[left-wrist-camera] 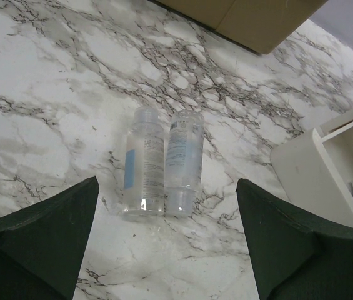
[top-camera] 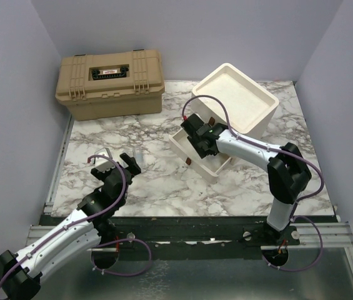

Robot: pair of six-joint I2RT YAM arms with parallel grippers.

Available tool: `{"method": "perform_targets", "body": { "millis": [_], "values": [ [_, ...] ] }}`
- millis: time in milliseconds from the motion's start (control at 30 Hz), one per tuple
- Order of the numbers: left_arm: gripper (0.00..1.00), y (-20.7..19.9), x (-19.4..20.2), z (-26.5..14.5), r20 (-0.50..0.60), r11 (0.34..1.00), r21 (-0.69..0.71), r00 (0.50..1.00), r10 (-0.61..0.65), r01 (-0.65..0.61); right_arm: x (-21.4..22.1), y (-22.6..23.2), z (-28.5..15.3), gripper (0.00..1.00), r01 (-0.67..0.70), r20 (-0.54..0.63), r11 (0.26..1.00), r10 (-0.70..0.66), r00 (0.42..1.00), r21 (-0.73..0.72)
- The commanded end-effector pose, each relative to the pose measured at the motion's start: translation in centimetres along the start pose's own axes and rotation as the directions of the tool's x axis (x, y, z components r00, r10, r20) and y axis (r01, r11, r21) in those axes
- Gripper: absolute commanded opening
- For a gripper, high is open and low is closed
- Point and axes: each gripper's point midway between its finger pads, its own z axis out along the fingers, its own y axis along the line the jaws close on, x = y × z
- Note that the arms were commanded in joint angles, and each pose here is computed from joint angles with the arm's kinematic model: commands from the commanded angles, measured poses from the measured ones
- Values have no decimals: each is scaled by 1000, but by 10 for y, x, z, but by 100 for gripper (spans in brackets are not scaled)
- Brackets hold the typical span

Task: Organize the makeup
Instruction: Place the makeup in the drawer, then pick up the makeup from the center of the board.

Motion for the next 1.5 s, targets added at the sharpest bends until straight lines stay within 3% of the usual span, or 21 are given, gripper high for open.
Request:
{"method": "perform_targets", "body": {
  "millis": [0, 167, 300, 533, 667, 967, 1200, 1300, 1467],
  "values": [
    [93, -2, -10, 0, 21, 1000, -5, 1000, -13, 13, -30, -6, -30, 55, -81, 100, 995, 87, 991, -59],
    [92, -7, -15, 0, 30, 998, -10, 997, -65, 65, -50, -9, -51, 59, -134, 156, 985, 149, 976, -106],
    [92, -11, -21, 1, 29, 997, -28, 997, -75, 75, -76, 1, -76, 61, -180, 222, 956, 233, 947, -232],
    [93, -27, -6, 5, -72, 996, -14, 994, -88, 87, -117, 34, -118, 63, -267, 286, 802, 468, 836, -534],
    [96, -29, -1, 8, -112, 995, -5, 988, -102, 102, -125, 46, -123, 63, -317, 270, 738, 556, 786, -596],
    [99, -18, -12, 28, -210, 976, 37, 957, -202, 214, -133, 91, -119, 63, -338, 172, 683, 563, 809, -647],
    [99, 1, -16, 43, -272, 955, -17, 918, -288, 295, -145, 141, -115, 62, -343, 112, 619, 576, 810, -706],
    [99, 9, -10, 48, -314, 937, -51, 885, -343, 345, -152, 167, -108, 62, -338, 91, 616, 558, 825, -712],
    [99, 15, -11, 47, -324, 934, -66, 878, -352, 350, -149, 207, -90, 62, -362, -13, 596, 507, 862, -717]
  ]
}}
